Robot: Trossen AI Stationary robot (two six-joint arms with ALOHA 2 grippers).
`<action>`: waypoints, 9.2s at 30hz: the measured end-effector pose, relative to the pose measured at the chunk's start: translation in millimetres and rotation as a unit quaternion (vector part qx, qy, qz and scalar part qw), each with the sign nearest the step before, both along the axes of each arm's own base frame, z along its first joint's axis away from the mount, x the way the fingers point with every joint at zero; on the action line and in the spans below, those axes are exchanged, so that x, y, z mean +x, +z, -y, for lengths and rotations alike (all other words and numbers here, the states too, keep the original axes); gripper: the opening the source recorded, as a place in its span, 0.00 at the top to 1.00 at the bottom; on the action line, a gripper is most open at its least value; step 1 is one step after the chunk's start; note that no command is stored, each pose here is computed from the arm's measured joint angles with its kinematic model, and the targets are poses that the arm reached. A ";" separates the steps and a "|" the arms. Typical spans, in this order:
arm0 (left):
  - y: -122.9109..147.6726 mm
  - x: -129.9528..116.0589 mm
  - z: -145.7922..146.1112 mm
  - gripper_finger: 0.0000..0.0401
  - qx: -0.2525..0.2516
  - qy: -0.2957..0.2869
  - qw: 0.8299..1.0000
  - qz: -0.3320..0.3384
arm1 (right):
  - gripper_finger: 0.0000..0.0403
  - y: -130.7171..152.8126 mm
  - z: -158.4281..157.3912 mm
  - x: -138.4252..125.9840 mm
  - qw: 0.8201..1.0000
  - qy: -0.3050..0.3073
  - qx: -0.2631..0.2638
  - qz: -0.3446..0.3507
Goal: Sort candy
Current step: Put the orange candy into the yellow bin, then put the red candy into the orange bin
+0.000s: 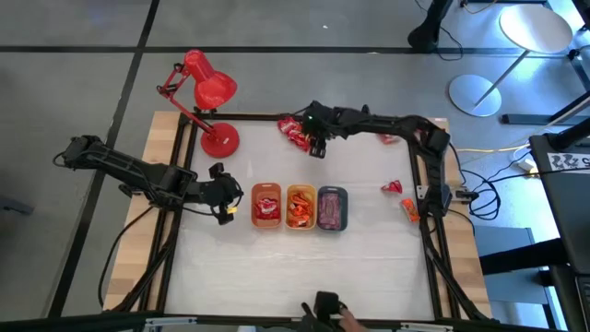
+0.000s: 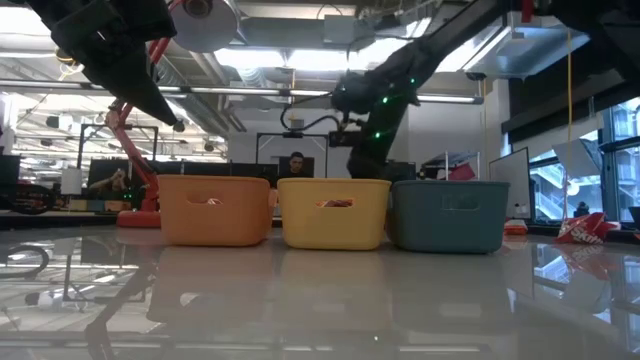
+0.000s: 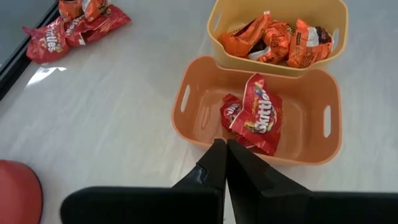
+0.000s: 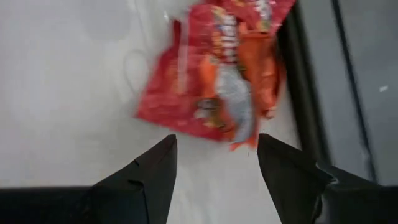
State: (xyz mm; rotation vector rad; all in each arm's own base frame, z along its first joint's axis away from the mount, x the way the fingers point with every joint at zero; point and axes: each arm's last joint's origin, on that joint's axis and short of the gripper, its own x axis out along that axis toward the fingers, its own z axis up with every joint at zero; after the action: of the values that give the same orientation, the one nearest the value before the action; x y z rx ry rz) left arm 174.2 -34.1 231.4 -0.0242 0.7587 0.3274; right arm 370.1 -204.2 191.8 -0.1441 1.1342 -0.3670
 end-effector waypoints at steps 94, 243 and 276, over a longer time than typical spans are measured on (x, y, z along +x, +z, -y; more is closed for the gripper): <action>-2.9 -0.4 1.1 0.99 -0.014 0.015 1.000 -0.008 | 0.49 67.1 -188.8 9.6 0.994 -0.037 0.066 0.073; -5.4 -4.4 4.9 0.99 -0.024 0.020 0.999 -0.021 | 1.00 69.8 -247.3 41.3 0.980 0.116 0.157 -0.041; -4.0 -2.4 5.5 0.99 -0.031 0.022 0.999 -0.008 | 0.55 97.9 -236.7 -15.8 0.985 -0.087 0.140 -0.058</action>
State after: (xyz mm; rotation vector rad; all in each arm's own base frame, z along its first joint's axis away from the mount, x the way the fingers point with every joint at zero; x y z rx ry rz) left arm 171.9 -39.6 227.3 -0.0965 0.7843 0.3467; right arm 354.3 32.5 289.7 0.1850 1.3066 -0.3535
